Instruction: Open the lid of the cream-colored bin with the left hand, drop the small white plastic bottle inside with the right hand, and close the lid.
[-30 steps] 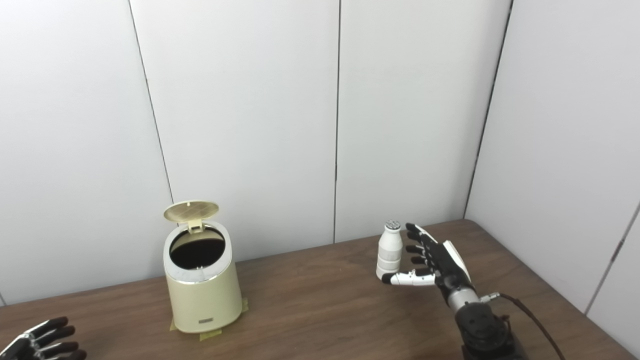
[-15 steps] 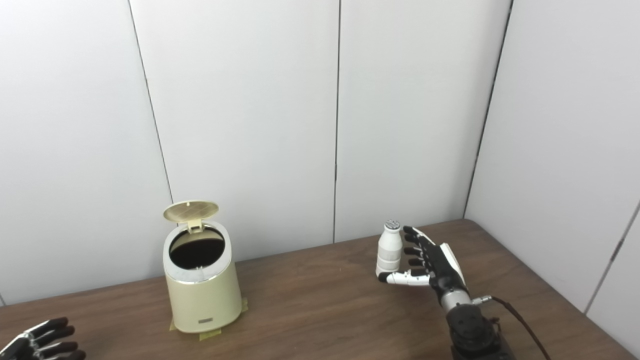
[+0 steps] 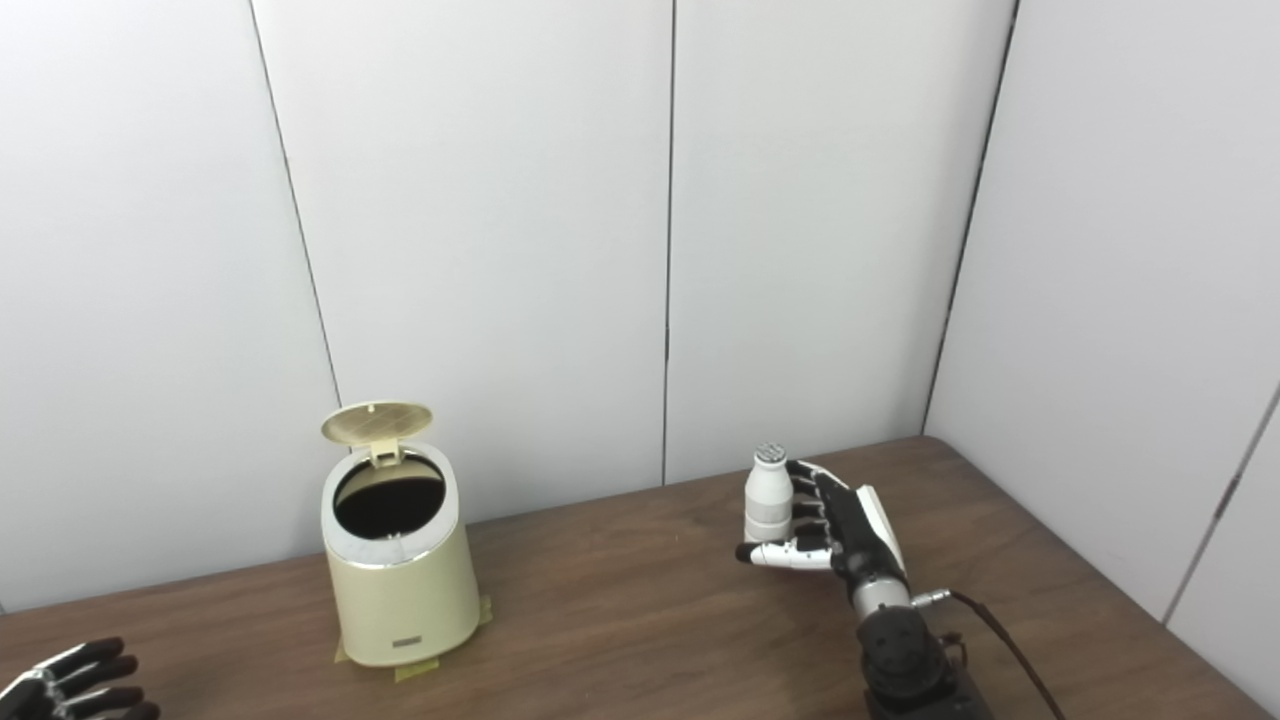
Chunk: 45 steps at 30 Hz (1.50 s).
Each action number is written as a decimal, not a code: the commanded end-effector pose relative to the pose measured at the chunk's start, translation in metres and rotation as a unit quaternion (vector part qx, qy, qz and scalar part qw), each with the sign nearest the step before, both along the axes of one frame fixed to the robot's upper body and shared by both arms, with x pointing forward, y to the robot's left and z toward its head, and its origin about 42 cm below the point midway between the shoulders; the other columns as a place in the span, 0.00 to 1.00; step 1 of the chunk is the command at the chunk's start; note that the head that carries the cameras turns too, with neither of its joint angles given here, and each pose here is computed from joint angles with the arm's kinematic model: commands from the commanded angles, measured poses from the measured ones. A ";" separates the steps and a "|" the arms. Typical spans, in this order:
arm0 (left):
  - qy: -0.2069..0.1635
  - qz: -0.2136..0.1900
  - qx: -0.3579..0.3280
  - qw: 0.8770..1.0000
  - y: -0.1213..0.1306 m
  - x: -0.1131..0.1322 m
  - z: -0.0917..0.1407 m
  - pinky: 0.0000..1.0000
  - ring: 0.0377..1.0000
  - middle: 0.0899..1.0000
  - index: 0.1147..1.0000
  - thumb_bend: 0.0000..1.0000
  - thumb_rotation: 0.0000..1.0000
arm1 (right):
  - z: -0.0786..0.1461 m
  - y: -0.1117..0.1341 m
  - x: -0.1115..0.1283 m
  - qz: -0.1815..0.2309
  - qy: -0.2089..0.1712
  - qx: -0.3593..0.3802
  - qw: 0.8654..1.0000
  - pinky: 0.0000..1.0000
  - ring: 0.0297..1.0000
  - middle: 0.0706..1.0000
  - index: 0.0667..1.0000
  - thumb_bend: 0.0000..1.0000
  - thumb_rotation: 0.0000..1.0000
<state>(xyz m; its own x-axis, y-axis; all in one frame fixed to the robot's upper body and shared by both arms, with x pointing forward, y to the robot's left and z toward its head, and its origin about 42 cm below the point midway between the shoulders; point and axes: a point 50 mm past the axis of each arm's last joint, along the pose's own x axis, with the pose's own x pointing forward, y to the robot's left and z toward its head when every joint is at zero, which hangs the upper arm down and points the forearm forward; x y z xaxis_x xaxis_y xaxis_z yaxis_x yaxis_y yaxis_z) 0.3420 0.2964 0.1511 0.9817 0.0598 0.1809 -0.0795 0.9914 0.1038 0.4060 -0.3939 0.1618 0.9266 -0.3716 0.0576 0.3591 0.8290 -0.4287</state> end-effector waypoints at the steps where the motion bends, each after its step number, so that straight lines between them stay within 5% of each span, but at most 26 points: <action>1: -0.039 -0.005 0.008 0.999 0.001 0.006 0.022 0.57 0.63 0.68 0.69 0.59 0.00 | 0.030 -0.003 0.015 0.005 -0.051 -0.014 0.999 0.62 0.69 0.77 0.78 0.79 0.05; 9: -0.035 -0.006 0.010 0.999 0.002 0.005 0.023 0.59 0.64 0.69 0.71 0.58 0.00 | 0.030 0.000 0.016 0.008 -0.048 0.012 0.999 0.66 0.73 0.79 0.81 0.80 0.06; 20: -0.035 -0.006 0.014 0.999 0.002 0.007 0.022 0.58 0.63 0.69 0.71 0.57 0.00 | 0.023 0.005 0.023 -0.023 -0.067 -0.004 0.998 0.49 0.62 0.71 0.75 0.73 0.00; 30: -0.036 -0.009 0.013 0.999 -0.002 0.005 0.025 0.58 0.63 0.69 0.71 0.55 0.00 | 0.018 0.014 0.045 -0.032 -0.075 -0.007 0.997 0.49 0.59 0.66 0.70 0.74 0.00; 35: -0.035 -0.009 0.010 0.999 -0.004 0.004 0.026 0.56 0.62 0.69 0.71 0.54 0.00 | 0.013 0.018 0.049 -0.051 -0.091 0.006 0.994 0.38 0.39 0.46 0.55 0.53 0.00; 45: -0.041 -0.021 0.006 0.999 -0.009 0.004 0.031 0.55 0.63 0.70 0.70 0.52 0.00 | 0.012 0.018 0.045 -0.059 -0.119 -0.013 0.991 0.35 0.38 0.45 0.49 0.52 0.00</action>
<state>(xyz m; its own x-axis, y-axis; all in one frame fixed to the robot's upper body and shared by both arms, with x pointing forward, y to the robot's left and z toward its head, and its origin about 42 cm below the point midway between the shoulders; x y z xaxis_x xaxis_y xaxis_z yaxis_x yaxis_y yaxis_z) 0.3382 0.2904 0.1581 0.9851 0.0415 0.1668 -0.0602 0.9923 0.1086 0.4381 -0.3740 0.1354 0.8557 -0.4946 0.1520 0.5130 0.7727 -0.3738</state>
